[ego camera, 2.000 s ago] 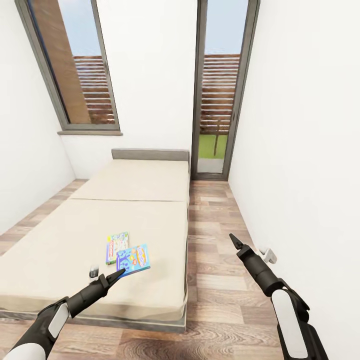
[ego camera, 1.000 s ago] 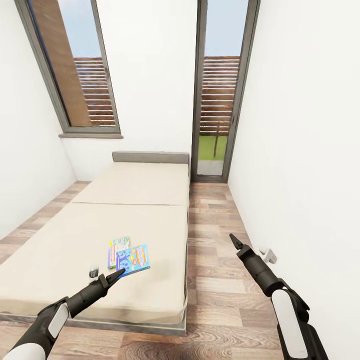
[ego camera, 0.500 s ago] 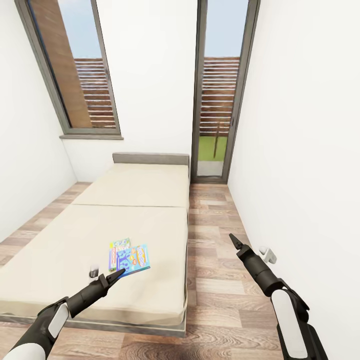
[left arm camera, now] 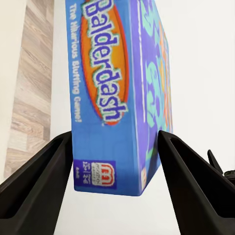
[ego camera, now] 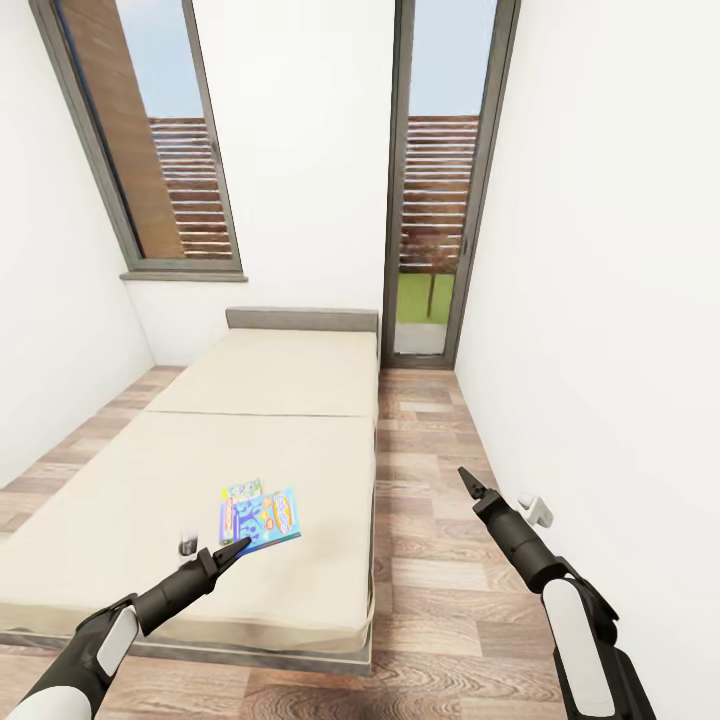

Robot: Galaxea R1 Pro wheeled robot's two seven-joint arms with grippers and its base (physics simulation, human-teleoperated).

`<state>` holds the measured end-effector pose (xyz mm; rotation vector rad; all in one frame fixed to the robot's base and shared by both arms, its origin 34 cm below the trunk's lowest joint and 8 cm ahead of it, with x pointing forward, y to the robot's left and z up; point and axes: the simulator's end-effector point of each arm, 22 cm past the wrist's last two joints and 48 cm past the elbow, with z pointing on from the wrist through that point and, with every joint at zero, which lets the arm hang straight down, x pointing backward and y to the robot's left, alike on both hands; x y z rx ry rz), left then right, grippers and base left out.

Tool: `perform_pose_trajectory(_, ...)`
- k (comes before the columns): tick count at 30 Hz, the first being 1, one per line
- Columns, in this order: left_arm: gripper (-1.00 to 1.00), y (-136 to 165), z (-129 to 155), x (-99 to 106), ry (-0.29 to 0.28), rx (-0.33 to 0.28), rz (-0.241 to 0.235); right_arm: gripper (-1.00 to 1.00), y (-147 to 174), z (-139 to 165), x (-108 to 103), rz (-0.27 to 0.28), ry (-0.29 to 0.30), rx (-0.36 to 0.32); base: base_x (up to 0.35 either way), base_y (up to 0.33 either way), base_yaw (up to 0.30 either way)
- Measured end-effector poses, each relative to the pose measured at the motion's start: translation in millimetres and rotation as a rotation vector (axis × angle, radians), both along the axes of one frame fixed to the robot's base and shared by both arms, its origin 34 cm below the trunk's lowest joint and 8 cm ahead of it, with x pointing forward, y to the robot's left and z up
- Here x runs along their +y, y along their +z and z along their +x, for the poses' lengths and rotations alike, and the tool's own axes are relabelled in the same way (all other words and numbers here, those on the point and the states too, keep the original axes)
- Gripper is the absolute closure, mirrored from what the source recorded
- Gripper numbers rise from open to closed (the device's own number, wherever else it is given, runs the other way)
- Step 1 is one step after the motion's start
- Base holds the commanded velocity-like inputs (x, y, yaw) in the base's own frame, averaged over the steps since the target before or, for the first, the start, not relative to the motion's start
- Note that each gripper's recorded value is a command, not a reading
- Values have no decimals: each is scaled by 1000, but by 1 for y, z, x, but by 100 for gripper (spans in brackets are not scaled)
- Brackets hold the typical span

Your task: Put all the toys in the child's room - the three board games (two on the bed and one on the table), the two jigsaw puzzles on the table, and the tennis ball on the table - inside the toy box on the table in the child's room.

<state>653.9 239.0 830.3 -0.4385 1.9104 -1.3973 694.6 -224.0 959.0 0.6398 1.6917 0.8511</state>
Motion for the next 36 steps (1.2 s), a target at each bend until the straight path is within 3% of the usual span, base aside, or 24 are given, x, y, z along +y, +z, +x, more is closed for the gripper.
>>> perform_pose_trajectory(36,100,42,-8,-1,-4,2,2,-100,40,-8,1,2,2,5,0,0,0)
